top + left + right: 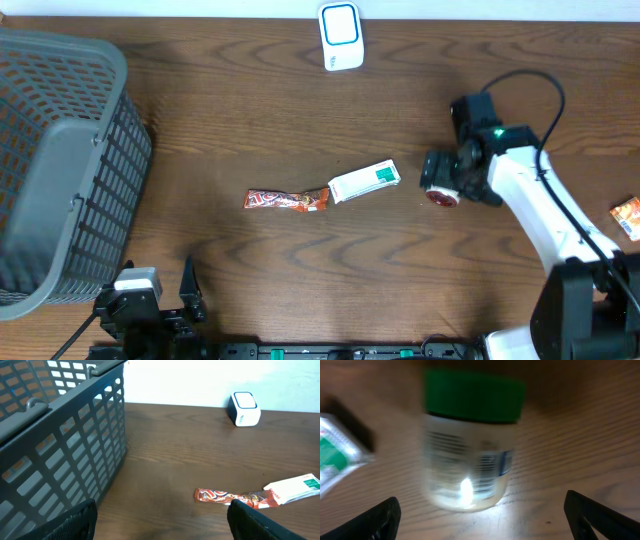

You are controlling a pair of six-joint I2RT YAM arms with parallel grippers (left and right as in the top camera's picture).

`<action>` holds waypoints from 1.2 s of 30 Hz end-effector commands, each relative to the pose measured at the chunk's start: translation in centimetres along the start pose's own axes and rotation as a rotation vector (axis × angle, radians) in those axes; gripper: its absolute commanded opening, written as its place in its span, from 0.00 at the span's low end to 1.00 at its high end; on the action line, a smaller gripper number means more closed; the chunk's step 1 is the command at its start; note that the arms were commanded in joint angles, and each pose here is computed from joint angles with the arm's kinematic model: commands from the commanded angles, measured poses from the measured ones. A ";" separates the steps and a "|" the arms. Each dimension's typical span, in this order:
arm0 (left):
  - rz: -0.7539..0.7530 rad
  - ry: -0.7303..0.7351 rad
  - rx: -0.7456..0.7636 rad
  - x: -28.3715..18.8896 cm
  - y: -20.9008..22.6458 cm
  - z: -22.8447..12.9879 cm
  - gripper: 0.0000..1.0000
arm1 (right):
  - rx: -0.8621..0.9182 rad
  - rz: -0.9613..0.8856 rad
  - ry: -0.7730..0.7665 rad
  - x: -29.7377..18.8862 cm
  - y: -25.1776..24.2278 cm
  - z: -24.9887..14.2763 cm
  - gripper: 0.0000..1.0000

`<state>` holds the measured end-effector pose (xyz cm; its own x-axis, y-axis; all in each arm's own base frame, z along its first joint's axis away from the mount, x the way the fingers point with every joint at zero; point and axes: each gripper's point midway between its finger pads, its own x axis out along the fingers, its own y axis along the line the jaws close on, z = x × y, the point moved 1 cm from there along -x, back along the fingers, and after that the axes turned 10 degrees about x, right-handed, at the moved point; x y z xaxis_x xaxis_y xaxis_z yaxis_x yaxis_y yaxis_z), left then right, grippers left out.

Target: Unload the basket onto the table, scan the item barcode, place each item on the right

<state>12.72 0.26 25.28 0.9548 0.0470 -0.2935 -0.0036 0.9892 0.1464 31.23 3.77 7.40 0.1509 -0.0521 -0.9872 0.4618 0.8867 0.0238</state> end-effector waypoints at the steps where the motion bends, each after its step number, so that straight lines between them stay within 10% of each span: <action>1: -0.007 -0.013 0.002 -0.1 -0.1 0.2 0.84 | 0.031 0.036 -0.043 -0.2 0.3 1.0 0.99; 20: -0.007 -0.013 0.002 -0.1 -0.1 0.2 0.84 | 0.043 0.027 -0.030 5.0 1.7 2.4 0.98; 26: -0.007 -0.012 0.002 -0.1 -0.1 0.2 0.84 | 0.049 0.024 -0.029 5.4 1.6 2.6 0.62; 36: -0.007 -0.013 0.002 -0.1 -0.1 0.2 0.84 | 0.121 -0.002 -0.023 4.3 -1.9 4.3 0.57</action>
<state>12.72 0.26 25.28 0.9548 0.0470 -0.2935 -0.0036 0.9892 0.1464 34.30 1.92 2.63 0.1539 -0.0420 -0.9872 0.5394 0.8406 0.0484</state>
